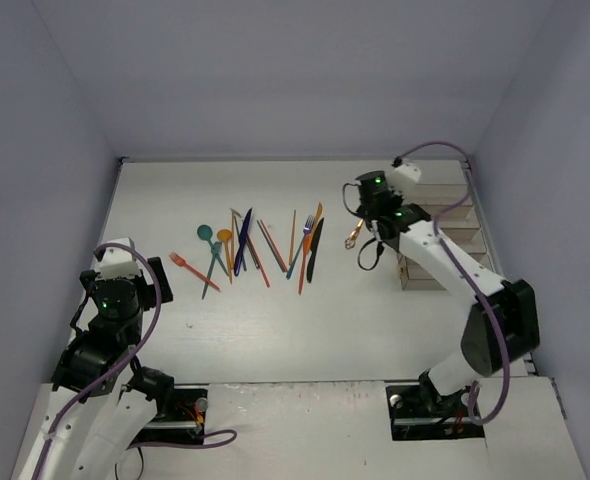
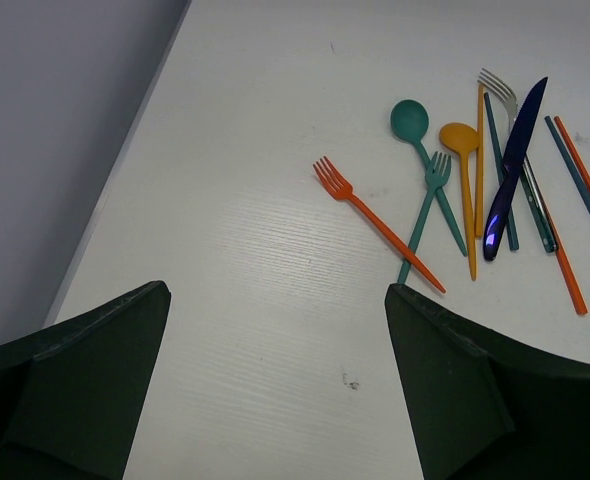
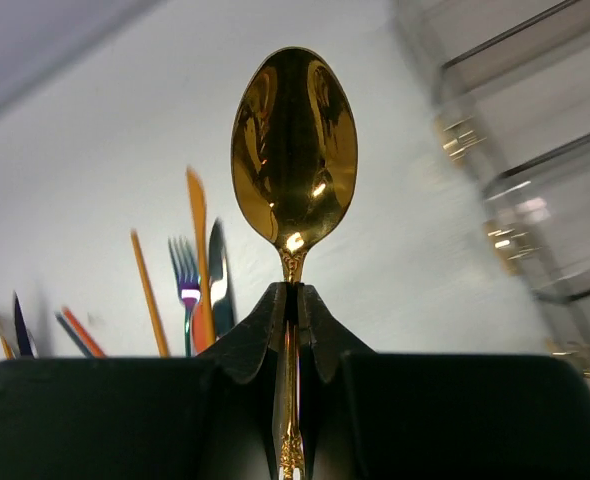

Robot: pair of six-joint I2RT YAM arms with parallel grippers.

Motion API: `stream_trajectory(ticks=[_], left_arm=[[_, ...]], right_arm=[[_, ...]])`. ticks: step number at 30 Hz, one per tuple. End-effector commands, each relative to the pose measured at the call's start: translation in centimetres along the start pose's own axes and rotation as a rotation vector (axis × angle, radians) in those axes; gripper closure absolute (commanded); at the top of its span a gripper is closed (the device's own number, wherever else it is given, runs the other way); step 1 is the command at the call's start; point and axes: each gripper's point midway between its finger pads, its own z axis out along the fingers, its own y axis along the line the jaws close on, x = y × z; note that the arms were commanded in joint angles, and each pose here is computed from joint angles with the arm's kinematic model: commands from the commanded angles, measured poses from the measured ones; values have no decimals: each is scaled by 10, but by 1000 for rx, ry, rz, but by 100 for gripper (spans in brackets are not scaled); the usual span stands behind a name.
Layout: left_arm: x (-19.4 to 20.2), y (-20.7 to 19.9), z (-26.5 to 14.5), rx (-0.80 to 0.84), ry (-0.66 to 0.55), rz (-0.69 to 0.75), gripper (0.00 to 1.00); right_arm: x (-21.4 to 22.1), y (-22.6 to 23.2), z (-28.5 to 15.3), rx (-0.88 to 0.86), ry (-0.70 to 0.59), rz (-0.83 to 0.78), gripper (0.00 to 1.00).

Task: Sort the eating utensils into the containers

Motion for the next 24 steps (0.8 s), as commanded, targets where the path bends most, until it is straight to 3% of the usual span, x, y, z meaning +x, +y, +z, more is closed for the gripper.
stream_trajectory(ticks=[1,7,13,24], left_arm=[[-20,-7,3,6,-49,-65,13],[-18,-2,4,-21,-49,-41,13],[-16,-6,6,-7,-36,-26,13],[-16,-8,6,-1,-34,-22,13]], right_arm=[[-51,-93,-10,236,-147,189,100],[-63,-181,-12,431,-176,348,100],[-48,-231,-1,545,-150,480,100],[-11,-264,23,687,-101,559,100]])
